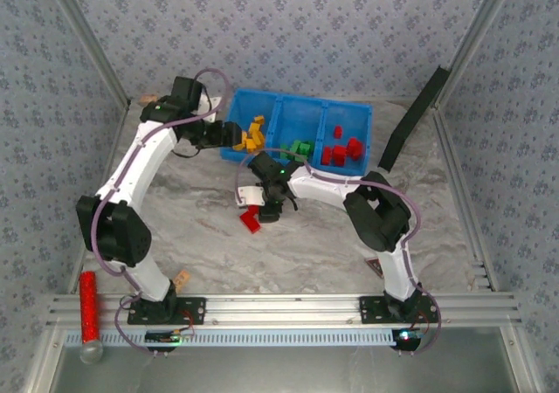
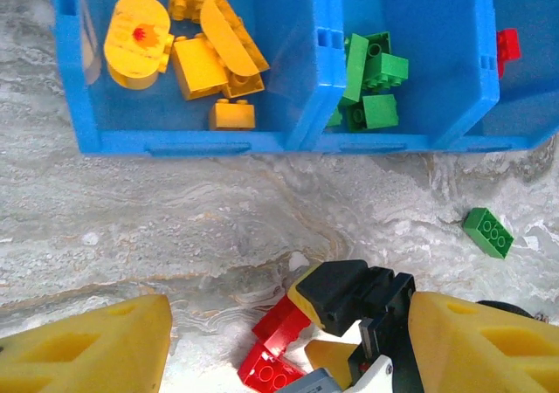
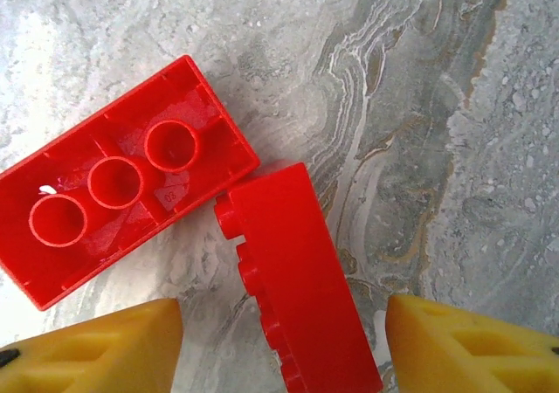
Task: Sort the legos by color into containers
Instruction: Pick up the lego from the center of the table, then place the lego in the container.
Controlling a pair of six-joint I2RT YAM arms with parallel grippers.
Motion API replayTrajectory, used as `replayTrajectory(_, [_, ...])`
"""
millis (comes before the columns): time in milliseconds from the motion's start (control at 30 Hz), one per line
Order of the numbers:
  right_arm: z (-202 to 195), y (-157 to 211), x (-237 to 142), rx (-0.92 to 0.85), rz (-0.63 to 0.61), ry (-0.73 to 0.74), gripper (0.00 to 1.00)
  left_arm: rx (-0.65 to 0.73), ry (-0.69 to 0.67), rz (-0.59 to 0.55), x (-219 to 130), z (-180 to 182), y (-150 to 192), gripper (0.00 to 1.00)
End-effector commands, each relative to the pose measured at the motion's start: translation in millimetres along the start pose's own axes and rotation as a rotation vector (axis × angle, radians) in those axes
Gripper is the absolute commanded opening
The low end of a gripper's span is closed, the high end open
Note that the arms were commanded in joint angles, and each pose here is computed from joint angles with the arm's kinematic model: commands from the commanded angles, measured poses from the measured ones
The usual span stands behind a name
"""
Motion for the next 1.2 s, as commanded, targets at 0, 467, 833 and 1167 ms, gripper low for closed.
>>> replayTrajectory(0, [-2.0, -3.5, 7.2, -0.012, -0.004, -0.007, 0.53, -0.001, 0.050, -0.063, -20.0, -8.2, -6.0, 0.73])
replayTrajectory(467, [-13.5, 18.0, -22.0, 0.079, -0.006, 0.120, 0.17, -0.059, -0.022, -0.072, -18.5, 6.8, 1.0, 0.75])
replayTrajectory(833, [-52.0, 86.1, -145.3, 0.464, -0.114, 0.409, 0.14, 0.010, -0.214, -0.117, -23.5, 18.7, 5.4, 0.77])
replayTrajectory(1167, [-114.5, 174.5, -184.8, 0.845, 0.015, 0.761, 0.15, 0.131, -0.263, -0.175, -11.9, -33.7, 31.7, 0.77])
Point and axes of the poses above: each hand's point on the last joint's axis, 136 mm out from that joint toward the fingers, its own x axis out along the fingers, its own z axis along the line the jaws close on, y = z × x, the point moved 4 cm from there along -x, back along the fingers, and after that the axes turned 4 degrees about -x, right-handed, at the moved point
